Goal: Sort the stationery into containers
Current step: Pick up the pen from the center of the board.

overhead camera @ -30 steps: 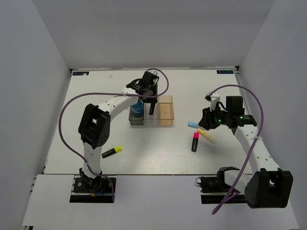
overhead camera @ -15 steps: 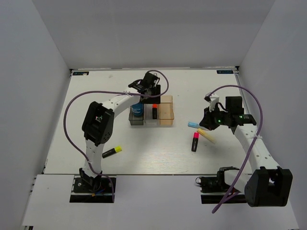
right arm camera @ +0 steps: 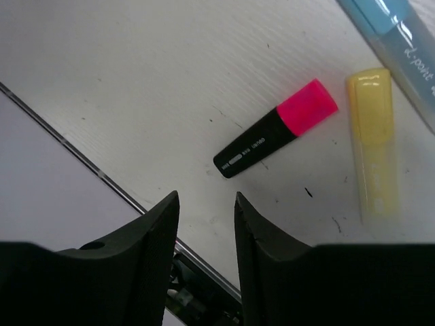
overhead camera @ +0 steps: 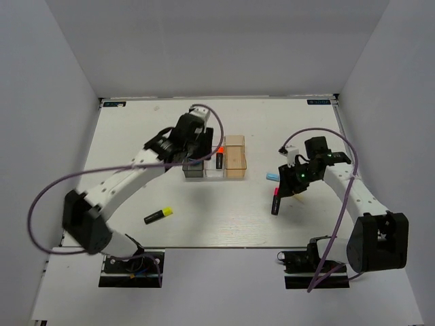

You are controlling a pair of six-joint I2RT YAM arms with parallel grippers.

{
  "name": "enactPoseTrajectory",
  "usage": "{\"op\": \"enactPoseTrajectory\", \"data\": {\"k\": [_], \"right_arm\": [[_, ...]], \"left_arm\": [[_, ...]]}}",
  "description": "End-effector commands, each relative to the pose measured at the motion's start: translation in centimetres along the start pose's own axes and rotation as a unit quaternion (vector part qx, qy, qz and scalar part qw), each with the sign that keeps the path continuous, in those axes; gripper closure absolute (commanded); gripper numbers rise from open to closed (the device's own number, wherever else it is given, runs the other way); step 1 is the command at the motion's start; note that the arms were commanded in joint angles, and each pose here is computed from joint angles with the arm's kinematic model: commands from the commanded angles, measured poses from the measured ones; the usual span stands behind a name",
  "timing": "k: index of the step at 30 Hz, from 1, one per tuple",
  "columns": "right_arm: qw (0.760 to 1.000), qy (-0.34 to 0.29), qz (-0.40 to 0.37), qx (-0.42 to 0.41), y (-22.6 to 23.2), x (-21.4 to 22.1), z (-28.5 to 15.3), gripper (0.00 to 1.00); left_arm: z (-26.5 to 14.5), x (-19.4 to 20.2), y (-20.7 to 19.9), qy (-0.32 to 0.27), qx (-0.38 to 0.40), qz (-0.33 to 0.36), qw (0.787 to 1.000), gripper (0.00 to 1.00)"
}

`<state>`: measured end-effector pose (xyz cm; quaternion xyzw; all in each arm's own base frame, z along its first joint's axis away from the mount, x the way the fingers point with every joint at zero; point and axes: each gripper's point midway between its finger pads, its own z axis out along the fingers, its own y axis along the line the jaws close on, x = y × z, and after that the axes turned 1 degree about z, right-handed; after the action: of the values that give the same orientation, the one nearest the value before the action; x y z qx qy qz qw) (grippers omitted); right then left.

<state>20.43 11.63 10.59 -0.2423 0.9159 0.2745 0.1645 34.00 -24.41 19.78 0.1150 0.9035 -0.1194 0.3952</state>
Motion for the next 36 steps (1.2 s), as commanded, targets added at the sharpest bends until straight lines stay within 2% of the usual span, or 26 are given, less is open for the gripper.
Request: {"op": "enactPoseTrajectory", "data": {"k": [1,3,4,6,8,13,17,23,27,32,33,35,36], "right_arm": [[0.996,0.058,0.046,0.058,-1.6,2.5,0.8,0.58],[0.992,0.079,0.071,0.063,-1.9,2.9,1.8,0.52],[0.990,0.089,0.080,0.078,-2.4,3.2,2.2,0.48],[0.988,0.094,0.087,0.091,-3.0,3.1,3.3,0.45],[0.986,0.091,0.095,0.106,-3.3,2.7,4.0,0.44],[0.979,0.098,0.098,0.150,-4.9,2.1,5.8,0.44],[0.962,0.110,0.122,0.218,-6.9,2.3,6.6,0.44],[0.952,0.108,0.128,0.258,-7.5,3.0,7.8,0.49],[0.944,0.136,0.134,0.269,-7.9,4.2,8.2,0.52],[0.934,0.167,0.123,0.291,-8.8,5.6,8.1,0.69],[0.933,0.172,0.122,0.293,-8.9,5.8,7.9,0.78],[0.934,0.170,0.116,0.292,-9.0,5.6,7.9,0.87],[0.935,0.169,0.114,0.289,-8.9,5.4,7.9,0.99]], "left_arm": [[-4.3,6.1,3.8,0.040,-0.057,0.050,0.996,0.29],[-6.8,6.7,5.1,0.018,-0.064,0.042,0.997,0.21],[-6.5,10.1,6.8,0.050,-0.089,0.056,0.993,0.20],[-8.3,10.7,8.2,0.032,-0.104,0.054,0.993,0.18],[-8.6,13.3,9.8,0.056,-0.129,0.063,0.988,0.16],[-10.1,15.4,11.7,0.052,-0.150,0.064,0.985,0.15],[-10.8,15.7,12.4,0.040,-0.159,0.063,0.984,0.15],[-11.0,16.4,12.7,0.031,-0.157,0.056,0.986,0.14],[-11.0,16.8,12.8,0.030,-0.154,0.055,0.986,0.14],[-10.8,17.4,12.6,0.031,-0.144,0.051,0.988,0.14],[-10.7,17.5,12.5,0.033,-0.142,0.052,0.988,0.14],[-10.5,17.7,12.4,0.035,-0.139,0.051,0.988,0.15],[-10.4,17.9,12.4,0.041,-0.138,0.053,0.988,0.16]]}}
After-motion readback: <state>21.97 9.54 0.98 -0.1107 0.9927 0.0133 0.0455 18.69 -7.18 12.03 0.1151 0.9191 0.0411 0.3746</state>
